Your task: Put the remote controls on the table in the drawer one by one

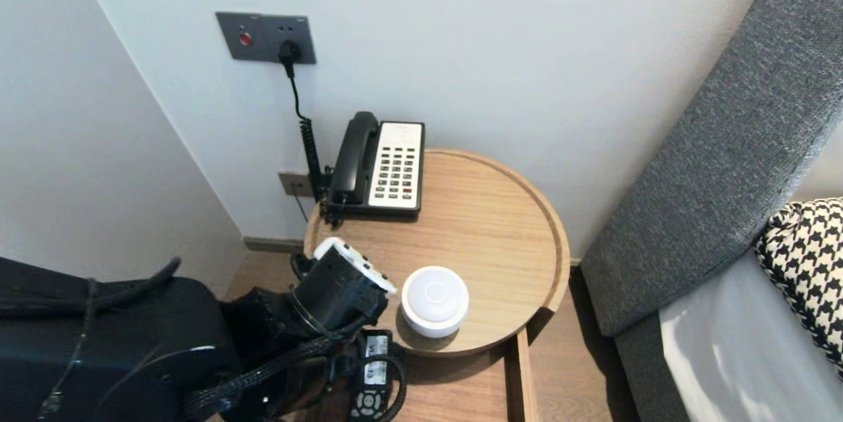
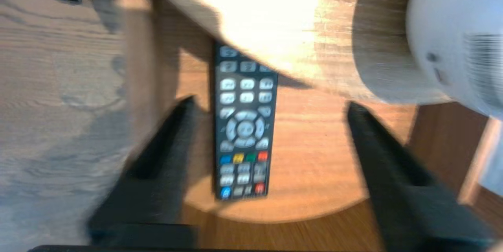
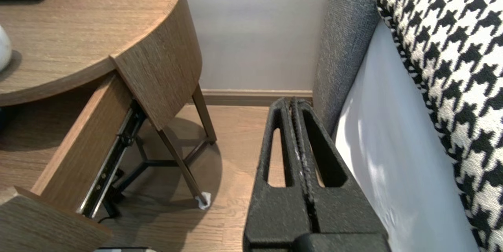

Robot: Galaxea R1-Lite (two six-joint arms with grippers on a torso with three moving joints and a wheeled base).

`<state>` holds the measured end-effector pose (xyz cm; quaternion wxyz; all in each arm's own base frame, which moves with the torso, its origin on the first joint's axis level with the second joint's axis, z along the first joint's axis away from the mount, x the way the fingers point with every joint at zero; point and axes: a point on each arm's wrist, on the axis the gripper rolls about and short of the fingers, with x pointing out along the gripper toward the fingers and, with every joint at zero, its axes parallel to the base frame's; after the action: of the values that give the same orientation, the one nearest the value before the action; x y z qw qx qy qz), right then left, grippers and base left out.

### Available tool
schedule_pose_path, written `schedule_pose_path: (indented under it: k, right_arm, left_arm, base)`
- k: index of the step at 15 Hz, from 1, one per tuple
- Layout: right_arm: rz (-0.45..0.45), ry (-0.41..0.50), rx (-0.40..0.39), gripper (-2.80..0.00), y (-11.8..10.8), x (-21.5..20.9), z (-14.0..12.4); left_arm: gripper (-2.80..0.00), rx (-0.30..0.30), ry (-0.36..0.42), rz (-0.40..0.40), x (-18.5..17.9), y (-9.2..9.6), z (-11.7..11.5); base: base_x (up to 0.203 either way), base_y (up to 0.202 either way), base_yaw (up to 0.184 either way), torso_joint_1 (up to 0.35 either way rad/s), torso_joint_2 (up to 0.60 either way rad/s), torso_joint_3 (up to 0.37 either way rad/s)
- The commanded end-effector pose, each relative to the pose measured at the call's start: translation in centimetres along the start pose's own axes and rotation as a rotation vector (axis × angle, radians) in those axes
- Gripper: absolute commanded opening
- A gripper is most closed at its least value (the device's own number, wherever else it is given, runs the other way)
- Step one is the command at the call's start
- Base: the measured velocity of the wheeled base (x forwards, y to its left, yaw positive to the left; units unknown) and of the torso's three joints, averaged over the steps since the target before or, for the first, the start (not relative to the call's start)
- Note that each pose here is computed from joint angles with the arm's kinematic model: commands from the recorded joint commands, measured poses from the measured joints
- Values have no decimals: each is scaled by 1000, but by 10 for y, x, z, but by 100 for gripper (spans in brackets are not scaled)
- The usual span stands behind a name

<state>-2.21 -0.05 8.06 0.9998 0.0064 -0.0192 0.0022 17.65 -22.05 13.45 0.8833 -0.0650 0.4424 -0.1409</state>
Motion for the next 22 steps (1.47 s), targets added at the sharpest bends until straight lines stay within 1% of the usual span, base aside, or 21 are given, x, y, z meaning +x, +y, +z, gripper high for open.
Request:
schedule_pose_path:
  k: [1,4,6,11,13,16,19,22]
  right_arm:
    - [0,25,0,-280,0,2,-7]
    - [0,25,0,-280,0,2,-7]
    - [0,25,0,-280,0,2,-7]
    - [0,25,0,-280,0,2,-7]
    - [0,25,0,-280,0,2,-7]
    - [0,25,0,-280,0,2,-7]
    - [0,25,0,-280,0,2,-7]
    - [0,25,0,-280,0,2,-7]
  left_arm:
    - [-280,-13,-49,-41,-30,5,6]
    - [-280,-8,-94,-75,-54,10,13]
    - [-280,-5,-102,-81,-63,10,18]
    - [-280,-38,-163,-119,-98,-1,50]
    - [-280,-55,-183,-114,-101,-2,62]
    - [-280,-54,-185,-110,-93,-9,69]
    - [-280,-56,-197,-116,-86,-20,80]
    - [-280,-42,-184,-109,-75,-30,84]
  base:
    - [0,0,0,0,0,0]
    - [0,0,0,0,0,0]
    - [0,0,0,0,0,0]
    - [0,0,0,0,0,0]
    - [0,0,0,0,0,0]
    - [0,0,0,0,0,0]
    - [0,0,0,0,0,0]
    - [0,0,0,0,0,0]
